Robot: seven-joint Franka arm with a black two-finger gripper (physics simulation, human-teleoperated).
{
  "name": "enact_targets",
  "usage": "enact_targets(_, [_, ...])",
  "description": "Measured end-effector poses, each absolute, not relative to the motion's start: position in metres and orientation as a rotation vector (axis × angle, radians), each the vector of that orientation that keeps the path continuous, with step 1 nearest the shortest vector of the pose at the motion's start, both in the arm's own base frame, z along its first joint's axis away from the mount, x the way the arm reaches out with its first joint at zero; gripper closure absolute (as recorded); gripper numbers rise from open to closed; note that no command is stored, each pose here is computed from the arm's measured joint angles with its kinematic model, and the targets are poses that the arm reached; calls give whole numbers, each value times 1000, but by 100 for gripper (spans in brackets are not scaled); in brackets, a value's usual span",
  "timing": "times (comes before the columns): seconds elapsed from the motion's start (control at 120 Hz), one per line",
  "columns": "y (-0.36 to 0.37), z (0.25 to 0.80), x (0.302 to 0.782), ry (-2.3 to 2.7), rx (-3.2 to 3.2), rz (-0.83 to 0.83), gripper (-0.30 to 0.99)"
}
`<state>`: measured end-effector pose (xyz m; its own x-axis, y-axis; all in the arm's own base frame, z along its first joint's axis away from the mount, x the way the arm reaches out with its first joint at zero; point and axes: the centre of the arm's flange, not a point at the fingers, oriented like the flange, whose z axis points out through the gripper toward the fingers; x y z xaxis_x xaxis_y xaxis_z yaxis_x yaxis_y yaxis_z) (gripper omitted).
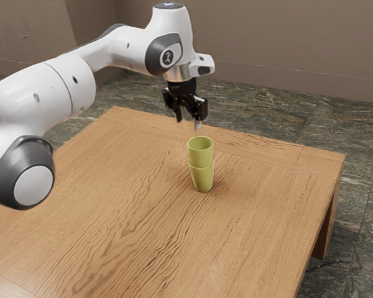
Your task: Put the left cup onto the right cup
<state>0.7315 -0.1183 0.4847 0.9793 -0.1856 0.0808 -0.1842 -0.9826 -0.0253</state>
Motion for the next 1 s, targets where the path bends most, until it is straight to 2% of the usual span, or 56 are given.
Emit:
enact_targets(0.142, [-116,506,721,284,-3124,-151,10])
enact_targets(0.333, [-111,537,698,273,-3150,-174,4])
enact_targets(1.0, [-84,629,578,262,-3187,-81,0])
